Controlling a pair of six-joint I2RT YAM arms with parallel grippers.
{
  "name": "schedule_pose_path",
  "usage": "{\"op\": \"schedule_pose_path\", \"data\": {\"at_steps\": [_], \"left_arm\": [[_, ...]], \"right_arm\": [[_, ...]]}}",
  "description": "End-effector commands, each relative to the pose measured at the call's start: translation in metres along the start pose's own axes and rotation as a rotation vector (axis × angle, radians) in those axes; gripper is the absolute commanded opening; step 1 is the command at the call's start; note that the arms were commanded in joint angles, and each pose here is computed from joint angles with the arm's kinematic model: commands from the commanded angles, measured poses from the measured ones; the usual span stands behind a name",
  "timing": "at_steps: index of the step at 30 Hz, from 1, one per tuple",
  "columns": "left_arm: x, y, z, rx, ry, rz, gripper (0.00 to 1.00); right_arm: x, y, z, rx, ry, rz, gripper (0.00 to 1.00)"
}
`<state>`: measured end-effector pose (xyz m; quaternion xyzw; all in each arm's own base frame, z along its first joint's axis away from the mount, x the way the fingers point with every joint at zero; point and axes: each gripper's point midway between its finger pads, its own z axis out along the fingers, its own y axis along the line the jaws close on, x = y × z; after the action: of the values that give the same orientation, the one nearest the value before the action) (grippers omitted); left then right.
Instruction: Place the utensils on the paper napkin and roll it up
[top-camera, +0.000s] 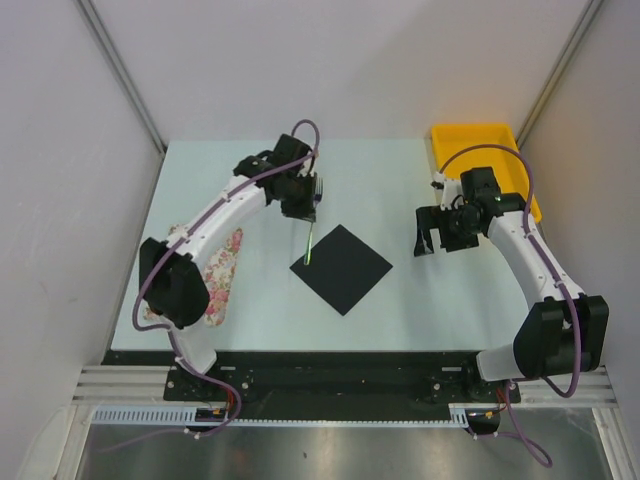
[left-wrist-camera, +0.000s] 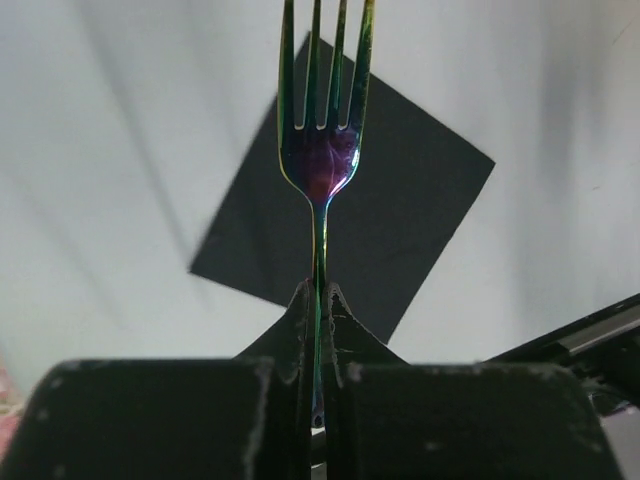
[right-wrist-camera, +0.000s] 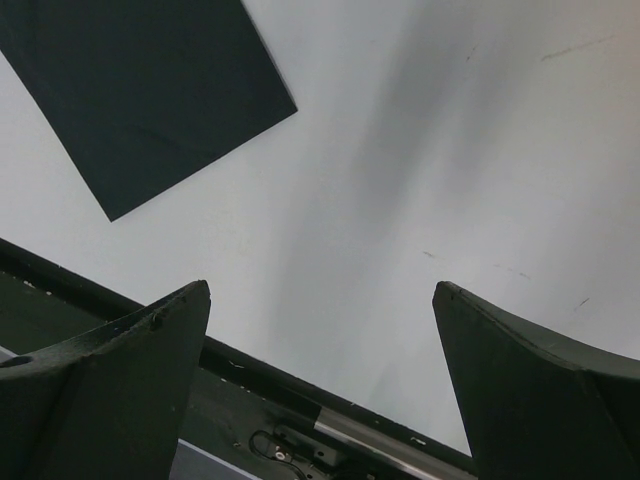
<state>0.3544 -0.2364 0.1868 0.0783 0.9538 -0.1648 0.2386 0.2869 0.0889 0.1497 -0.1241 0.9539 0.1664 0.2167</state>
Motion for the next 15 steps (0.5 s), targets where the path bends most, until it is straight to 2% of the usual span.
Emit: {"op": "schedule_pose_path", "data": {"at_steps": [1,5,9,15], "left_arm": [[-0.022,-0.034,0.025,0.055,-0.052,-0.150,0.00],[-0.018,-0.047,0.066,0.018,-0.037,-0.222,0.00],[-0.001,-0.063,0.100,-0.017,0.002,-0.188,0.00],[0.007,-0.077,0.126,-0.035,-0.009,-0.191,0.00]], "right_arm": [[-0.020,0.006,-0.013,-0.017,-0.080,0.005,1.00],[-0.021,0.004,-0.009,-0.016,-0.082,0.013,1.00],[-0.020,0.003,-0.004,-0.025,-0.072,0.028,1.00],[-0.016,0.005,-0.003,-0.038,-0.076,0.031,1.00]]}}
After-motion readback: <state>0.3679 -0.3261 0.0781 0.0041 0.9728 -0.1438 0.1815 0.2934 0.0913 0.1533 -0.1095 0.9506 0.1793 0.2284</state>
